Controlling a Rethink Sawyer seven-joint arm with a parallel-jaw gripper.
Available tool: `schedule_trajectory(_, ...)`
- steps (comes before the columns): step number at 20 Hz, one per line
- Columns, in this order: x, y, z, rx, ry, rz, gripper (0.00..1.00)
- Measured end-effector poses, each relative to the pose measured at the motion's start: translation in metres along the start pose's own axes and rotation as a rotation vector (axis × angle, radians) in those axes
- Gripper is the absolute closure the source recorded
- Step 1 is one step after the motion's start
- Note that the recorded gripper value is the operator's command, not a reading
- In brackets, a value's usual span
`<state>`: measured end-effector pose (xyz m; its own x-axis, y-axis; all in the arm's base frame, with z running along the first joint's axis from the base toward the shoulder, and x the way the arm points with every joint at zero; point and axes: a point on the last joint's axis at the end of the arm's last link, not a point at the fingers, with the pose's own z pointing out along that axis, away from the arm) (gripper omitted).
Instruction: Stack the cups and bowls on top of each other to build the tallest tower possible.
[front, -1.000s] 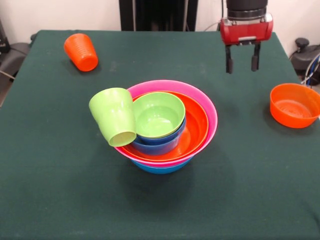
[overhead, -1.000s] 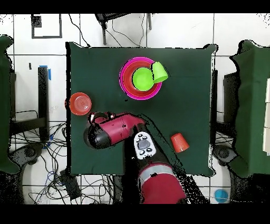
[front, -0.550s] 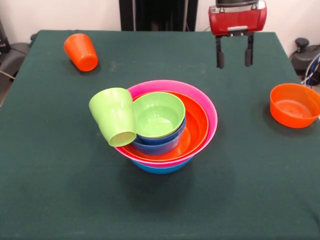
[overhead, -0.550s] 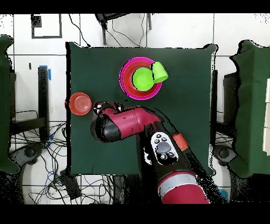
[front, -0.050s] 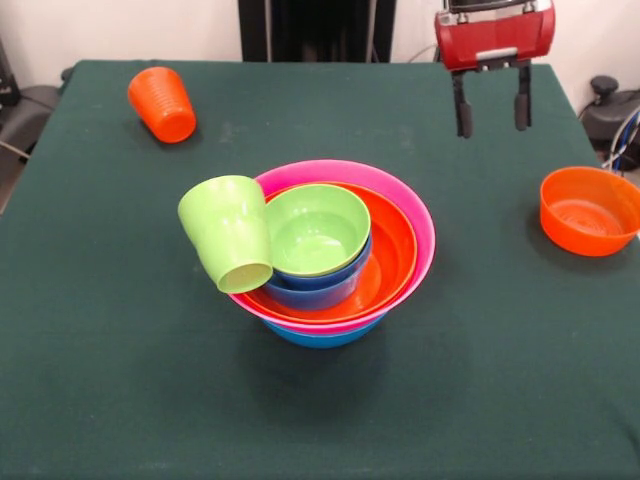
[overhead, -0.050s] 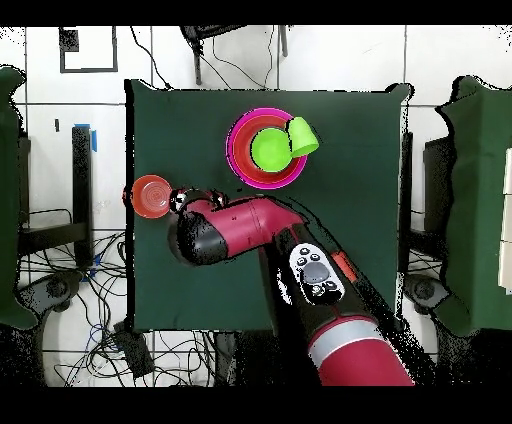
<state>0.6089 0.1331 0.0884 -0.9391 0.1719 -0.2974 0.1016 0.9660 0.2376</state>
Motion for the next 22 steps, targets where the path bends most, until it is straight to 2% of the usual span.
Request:
schedule_trajectory(7,0.013,0.011,0.006,-0.009,0.025,-0.016,0.0)
schedule_trajectory(13,0.032,0.014,-0.001,-0.013,0.055,-0.026,0.0)
schedule_trajectory(18,0.055,0.008,-0.014,-0.02,0.094,-0.021,0.0)
schedule_trajectory(22,0.071,-0.007,-0.023,-0.034,0.133,0.006,0.0)
